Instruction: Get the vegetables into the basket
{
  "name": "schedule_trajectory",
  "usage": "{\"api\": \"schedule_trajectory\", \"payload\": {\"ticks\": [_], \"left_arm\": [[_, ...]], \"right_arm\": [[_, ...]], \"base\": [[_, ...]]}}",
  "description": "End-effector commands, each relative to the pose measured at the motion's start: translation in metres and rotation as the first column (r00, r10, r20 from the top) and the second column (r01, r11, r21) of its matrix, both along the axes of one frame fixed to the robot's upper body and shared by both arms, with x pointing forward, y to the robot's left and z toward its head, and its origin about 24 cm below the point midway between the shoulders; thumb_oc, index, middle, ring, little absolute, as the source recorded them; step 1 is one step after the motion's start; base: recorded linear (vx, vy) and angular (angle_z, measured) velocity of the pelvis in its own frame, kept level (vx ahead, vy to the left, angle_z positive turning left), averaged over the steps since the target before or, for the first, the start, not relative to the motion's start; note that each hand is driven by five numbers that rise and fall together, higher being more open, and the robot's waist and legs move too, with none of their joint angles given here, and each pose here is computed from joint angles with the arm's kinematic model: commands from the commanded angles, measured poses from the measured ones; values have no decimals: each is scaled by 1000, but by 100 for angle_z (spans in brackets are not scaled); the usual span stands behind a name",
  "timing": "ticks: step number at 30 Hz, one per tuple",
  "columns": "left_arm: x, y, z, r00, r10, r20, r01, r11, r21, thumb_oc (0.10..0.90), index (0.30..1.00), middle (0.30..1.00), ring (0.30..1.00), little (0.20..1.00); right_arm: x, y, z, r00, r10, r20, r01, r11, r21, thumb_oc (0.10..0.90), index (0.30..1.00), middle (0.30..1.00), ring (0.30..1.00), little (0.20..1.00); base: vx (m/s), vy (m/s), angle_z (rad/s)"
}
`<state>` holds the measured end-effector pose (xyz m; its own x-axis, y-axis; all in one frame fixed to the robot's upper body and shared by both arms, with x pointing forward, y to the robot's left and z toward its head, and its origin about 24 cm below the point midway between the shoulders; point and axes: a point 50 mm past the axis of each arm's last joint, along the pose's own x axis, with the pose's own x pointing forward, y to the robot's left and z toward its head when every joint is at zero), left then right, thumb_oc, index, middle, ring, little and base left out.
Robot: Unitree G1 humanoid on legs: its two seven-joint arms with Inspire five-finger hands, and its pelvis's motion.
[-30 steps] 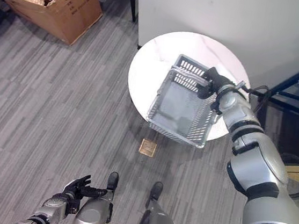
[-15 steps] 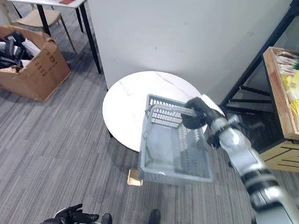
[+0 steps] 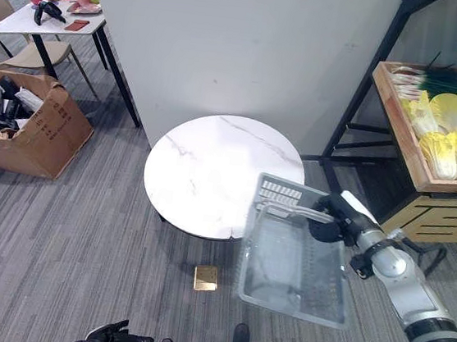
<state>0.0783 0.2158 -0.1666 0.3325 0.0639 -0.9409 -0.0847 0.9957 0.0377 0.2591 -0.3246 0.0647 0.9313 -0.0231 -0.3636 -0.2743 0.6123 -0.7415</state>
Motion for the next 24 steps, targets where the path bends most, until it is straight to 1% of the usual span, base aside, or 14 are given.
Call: {"api": "schedule_trajectory", "payload": {"ticks": [1, 3, 4, 9, 10, 12, 14, 17, 18, 19, 20, 22, 24], "left_arm": [[2, 17, 3, 997, -68, -30, 69, 996, 52, 900, 1000, 1000, 1000, 1000], [-1, 16, 2, 996, -76, -41, 78, 996, 54, 900, 1000, 1000, 1000, 1000], [-1, 17, 2, 996, -75, -41, 77, 996, 54, 900, 1000, 1000, 1000, 1000], [2, 16, 2, 995, -93, -37, 95, 993, 66, 900, 1000, 1000, 1000, 1000], [5, 16, 3, 995, -99, -32, 101, 992, 72, 900, 1000, 1000, 1000, 1000], [8, 21, 5, 994, -104, -23, 106, 991, 83, 900, 1000, 1000, 1000, 1000], [8, 22, 5, 995, -101, -23, 103, 991, 87, 900, 1000, 1000, 1000, 1000], [3, 24, 4, 996, -80, -37, 83, 992, 91, 900, 1000, 1000, 1000, 1000], [2, 23, 4, 996, -78, -39, 81, 993, 88, 900, 1000, 1000, 1000, 1000], [1, 24, 4, 996, -75, -47, 79, 993, 92, 900, 1000, 1000, 1000, 1000], [1, 24, 4, 996, -75, -47, 79, 993, 92, 900, 1000, 1000, 1000, 1000], [-1, 26, 4, 996, -75, -57, 80, 992, 98, 900, 1000, 1000, 1000, 1000], [-3, 28, 4, 995, -70, -64, 77, 992, 104, 900, 1000, 1000, 1000, 1000]], "right_arm": [[23, -20, 84, 921, -65, 383, 64, 998, 15, 400, 300, 300, 300, 300], [12, -42, 65, 929, -176, 324, 169, 984, 51, 400, 300, 300, 300, 300], [13, -42, 65, 929, -175, 325, 168, 984, 51, 400, 300, 300, 300, 300], [2, -59, 32, 931, -297, 214, 287, 955, 76, 400, 300, 300, 300, 300], [-3, -66, 20, 930, -330, 165, 328, 944, 40, 400, 300, 300, 300, 300], [-9, -77, 11, 932, -348, 99, 357, 929, -96, 400, 300, 300, 300, 300], [-12, -80, 7, 925, -369, 88, 376, 922, -96, 400, 300, 300, 300, 300], [-34, -90, -28, 862, -506, -22, 505, 862, -46, 400, 300, 300, 300, 300], [-36, -90, -34, 851, -524, -43, 523, 852, -35, 400, 300, 300, 300, 300], [-46, -90, -50, 816, -569, -97, 570, 821, -18, 400, 300, 300, 300, 300], [-46, -90, -50, 816, -569, -97, 570, 821, -18, 400, 300, 300, 300, 300], [-57, -89, -69, 763, -627, -155, 636, 772, 7, 400, 300, 300, 300, 300], [-63, -85, -80, 741, -645, -188, 658, 753, 9, 400, 300, 300, 300, 300]], "base": [[0, 0, 0], [8, -5, -6], [13, -6, -4], [3, -3, -1], [0, 0, 0], [0, 0, 0], [0, 0, 0], [-1, 0, 1], [8, -1, 14], [10, 2, 16], [8, 3, 17], [17, 13, 9], [0, 0, 0]]}}
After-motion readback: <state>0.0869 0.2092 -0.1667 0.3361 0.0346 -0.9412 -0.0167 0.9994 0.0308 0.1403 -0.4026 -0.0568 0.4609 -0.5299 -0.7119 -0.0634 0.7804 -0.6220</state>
